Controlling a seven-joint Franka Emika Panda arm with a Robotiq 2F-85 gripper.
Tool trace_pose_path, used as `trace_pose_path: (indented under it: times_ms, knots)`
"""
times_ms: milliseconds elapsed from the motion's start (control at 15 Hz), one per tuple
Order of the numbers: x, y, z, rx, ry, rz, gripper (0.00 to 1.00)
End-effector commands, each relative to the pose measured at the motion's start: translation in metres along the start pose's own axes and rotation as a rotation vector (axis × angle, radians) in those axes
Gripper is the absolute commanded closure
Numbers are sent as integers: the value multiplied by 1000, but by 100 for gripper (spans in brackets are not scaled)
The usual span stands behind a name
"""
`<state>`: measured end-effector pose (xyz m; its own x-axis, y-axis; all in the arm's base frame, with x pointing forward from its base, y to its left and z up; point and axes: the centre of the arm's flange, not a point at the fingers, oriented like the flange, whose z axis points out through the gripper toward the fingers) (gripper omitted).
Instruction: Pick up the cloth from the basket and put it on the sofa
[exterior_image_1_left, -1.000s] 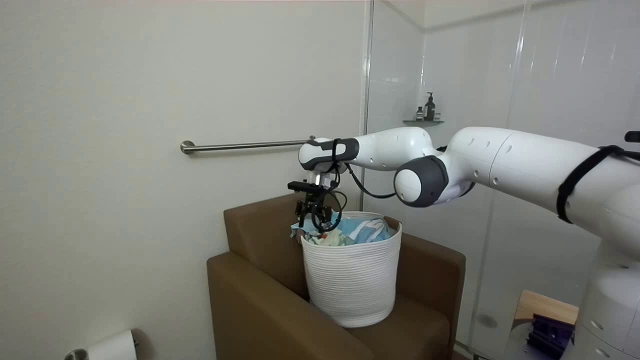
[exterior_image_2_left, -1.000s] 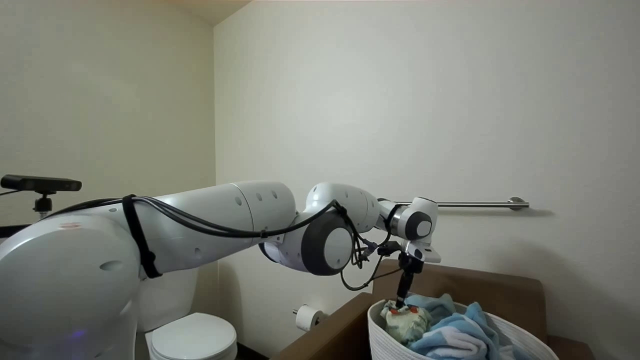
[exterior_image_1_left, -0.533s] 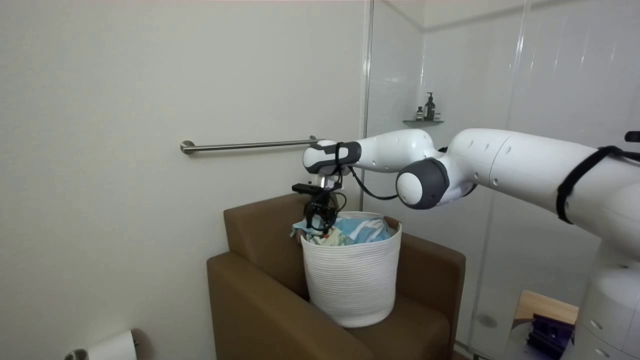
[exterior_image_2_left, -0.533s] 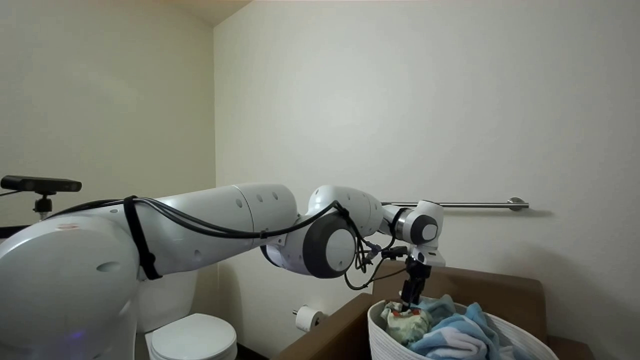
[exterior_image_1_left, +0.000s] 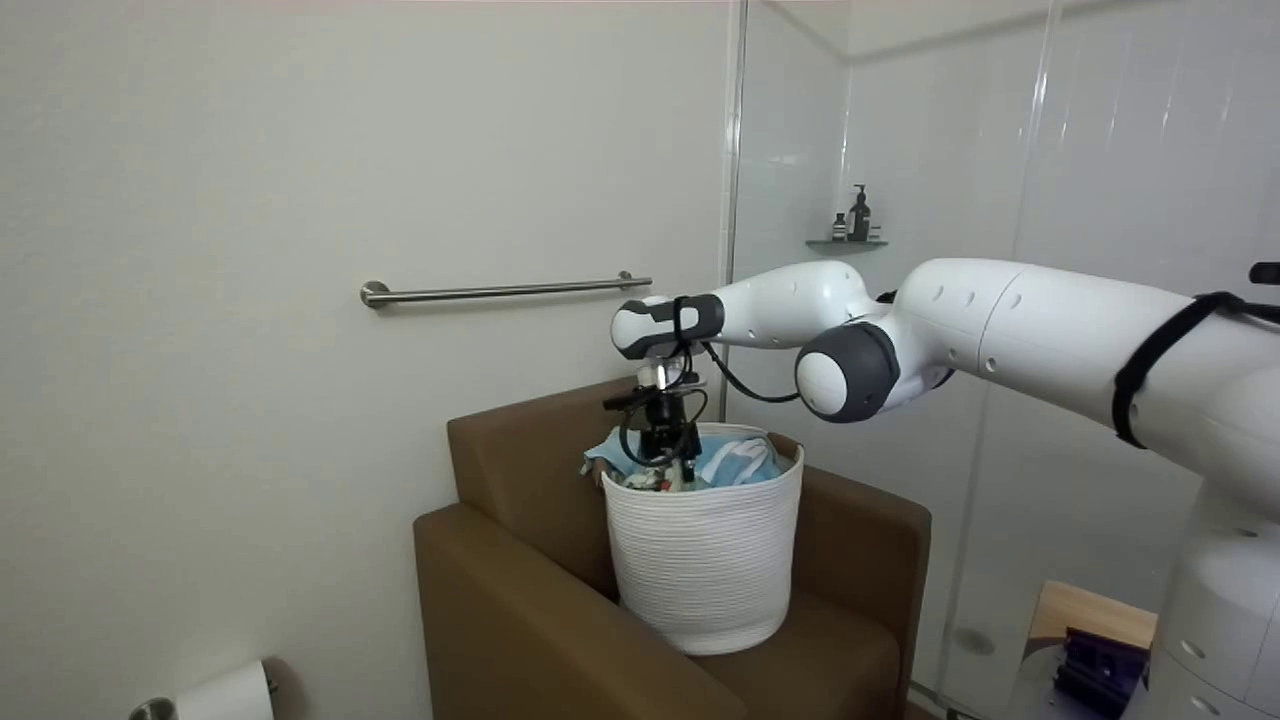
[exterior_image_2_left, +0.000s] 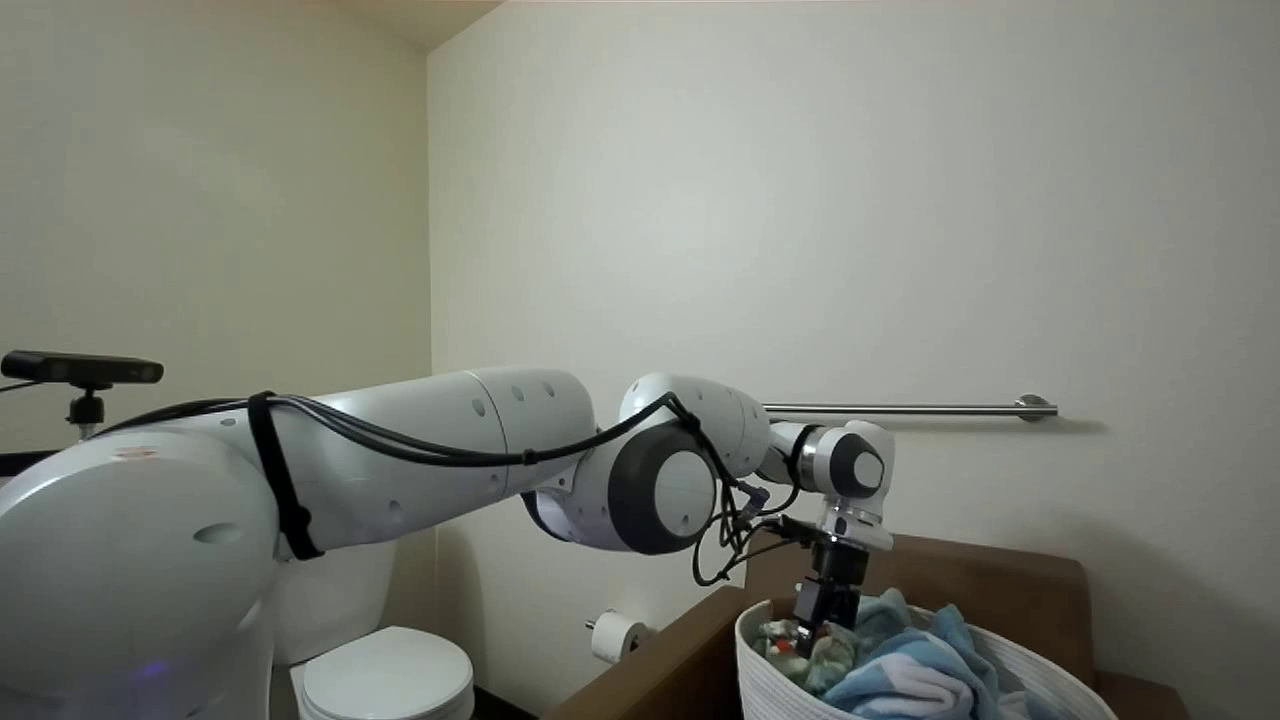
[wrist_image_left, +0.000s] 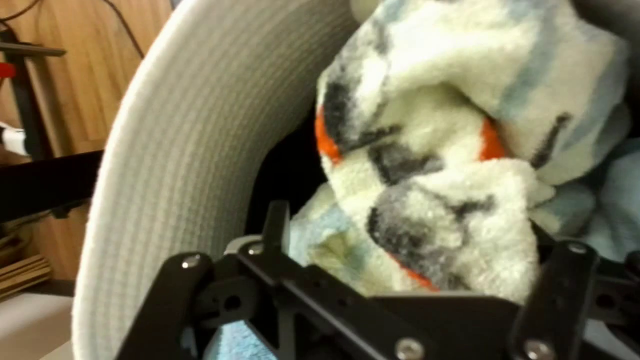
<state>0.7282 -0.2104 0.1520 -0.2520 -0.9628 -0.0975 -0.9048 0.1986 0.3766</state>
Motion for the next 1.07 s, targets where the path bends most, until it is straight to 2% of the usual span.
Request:
trace_pose_path:
  times_ms: [0, 67, 733, 867, 1000]
  knots:
    - [6, -24, 6, -135, 41, 16, 25]
    - [6, -24, 9, -142, 38, 3, 26]
    - [13, -12, -4, -46, -6, -67, 92]
    - [16, -4, -8, -48, -10, -82, 97]
    - [20, 8, -14, -40, -12, -100, 97]
